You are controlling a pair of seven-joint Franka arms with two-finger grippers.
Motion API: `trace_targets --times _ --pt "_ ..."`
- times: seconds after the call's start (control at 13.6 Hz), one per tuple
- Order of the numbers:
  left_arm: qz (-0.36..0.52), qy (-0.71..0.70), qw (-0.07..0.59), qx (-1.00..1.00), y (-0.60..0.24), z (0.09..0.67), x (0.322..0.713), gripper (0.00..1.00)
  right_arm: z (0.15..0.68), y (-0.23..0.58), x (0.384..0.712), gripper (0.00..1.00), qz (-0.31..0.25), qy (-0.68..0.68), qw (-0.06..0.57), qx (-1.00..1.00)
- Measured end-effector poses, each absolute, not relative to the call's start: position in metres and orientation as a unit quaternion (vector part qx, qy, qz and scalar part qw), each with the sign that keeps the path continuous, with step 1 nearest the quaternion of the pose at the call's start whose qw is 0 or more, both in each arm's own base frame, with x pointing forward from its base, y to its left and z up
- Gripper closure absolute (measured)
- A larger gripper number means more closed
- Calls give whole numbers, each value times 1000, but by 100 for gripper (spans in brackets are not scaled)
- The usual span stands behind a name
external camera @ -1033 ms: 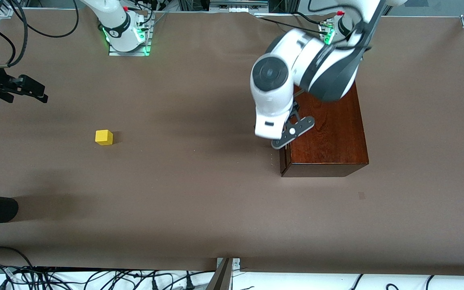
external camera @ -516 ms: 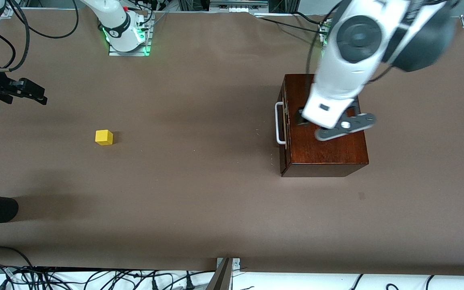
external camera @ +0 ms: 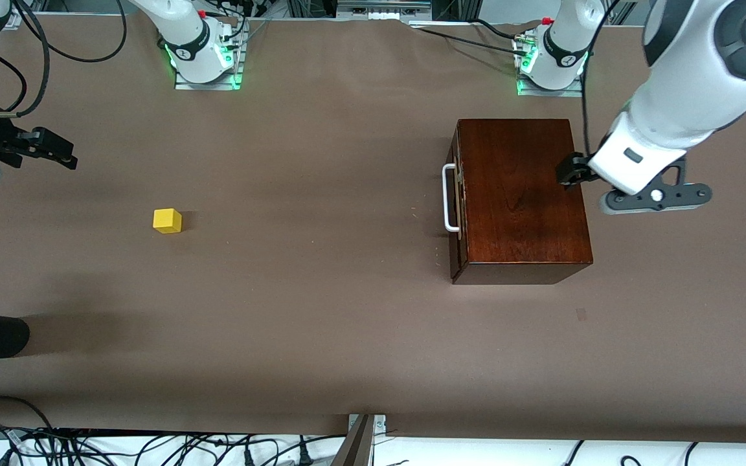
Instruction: Open drawer, take yellow block, close drawer
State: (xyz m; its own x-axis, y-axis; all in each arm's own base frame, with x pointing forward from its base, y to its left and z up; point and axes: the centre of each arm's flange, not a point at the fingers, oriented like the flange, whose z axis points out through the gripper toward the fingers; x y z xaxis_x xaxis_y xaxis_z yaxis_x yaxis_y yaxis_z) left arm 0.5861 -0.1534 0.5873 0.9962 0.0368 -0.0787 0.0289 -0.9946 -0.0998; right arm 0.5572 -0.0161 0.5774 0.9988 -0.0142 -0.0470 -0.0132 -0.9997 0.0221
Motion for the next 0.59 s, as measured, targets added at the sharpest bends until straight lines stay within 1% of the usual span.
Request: trace_targets --times 0.37,0.59 --pt "33 13 9 -999 -74 573 573 0 578 -17 557 0 -23 -7 14 1000" --pt "28 16 4 -999 -67 576 571 0 578 -17 557 0 -23 -7 15 1000"
